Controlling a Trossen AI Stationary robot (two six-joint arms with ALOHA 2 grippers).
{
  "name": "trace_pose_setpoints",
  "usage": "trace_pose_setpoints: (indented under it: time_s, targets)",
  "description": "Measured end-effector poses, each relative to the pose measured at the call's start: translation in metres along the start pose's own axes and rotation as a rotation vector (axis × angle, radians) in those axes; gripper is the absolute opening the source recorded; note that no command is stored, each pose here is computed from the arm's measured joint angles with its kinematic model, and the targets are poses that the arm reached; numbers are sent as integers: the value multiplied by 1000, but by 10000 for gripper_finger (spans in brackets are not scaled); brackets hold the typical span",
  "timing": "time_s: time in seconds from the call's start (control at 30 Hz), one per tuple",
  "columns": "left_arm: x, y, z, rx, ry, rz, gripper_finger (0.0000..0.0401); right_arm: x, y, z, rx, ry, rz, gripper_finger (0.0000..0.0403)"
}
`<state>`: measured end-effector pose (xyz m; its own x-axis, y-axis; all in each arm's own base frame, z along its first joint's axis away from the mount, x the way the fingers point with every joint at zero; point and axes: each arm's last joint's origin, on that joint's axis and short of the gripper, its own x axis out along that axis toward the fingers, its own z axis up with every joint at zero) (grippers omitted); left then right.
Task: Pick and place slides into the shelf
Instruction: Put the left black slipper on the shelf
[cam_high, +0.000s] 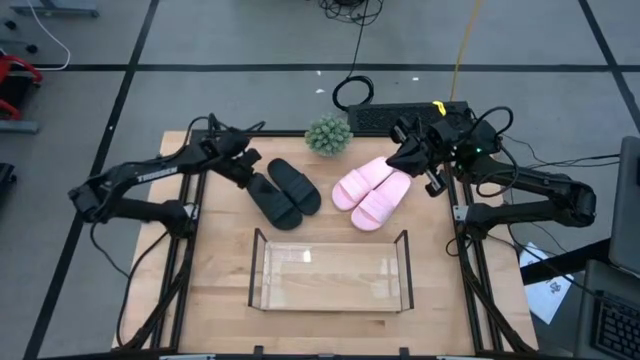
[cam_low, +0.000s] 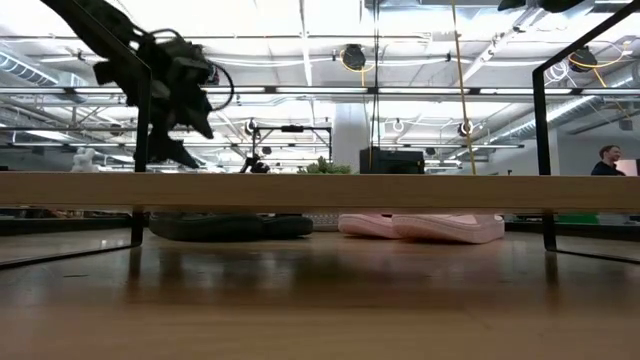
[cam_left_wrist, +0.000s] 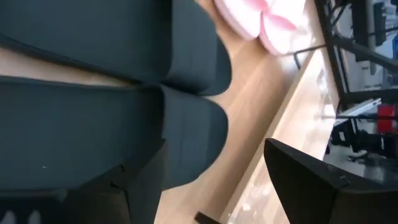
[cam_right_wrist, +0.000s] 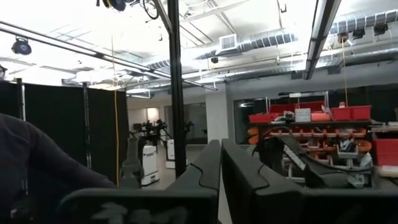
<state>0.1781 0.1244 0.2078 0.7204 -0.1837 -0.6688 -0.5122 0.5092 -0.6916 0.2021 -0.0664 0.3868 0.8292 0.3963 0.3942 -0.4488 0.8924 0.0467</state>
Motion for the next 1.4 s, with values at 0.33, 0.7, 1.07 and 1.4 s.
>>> trace_pose_setpoints:
  time_s: [0.33,0.7,1.07,1.4]
  targets:
    - [18,23,9,-16,55,34,266,0,0,0,7,0,0,4]
    - [31,34,10,-16,109,53,266,0,0,0,7,0,0,4]
    - [41,32,10,-1,143,-11,266,0,0,0,6,-2,-4,4]
    - [54,29,8,17,175,-16,266,0,0,0,3,-3,-5,4]
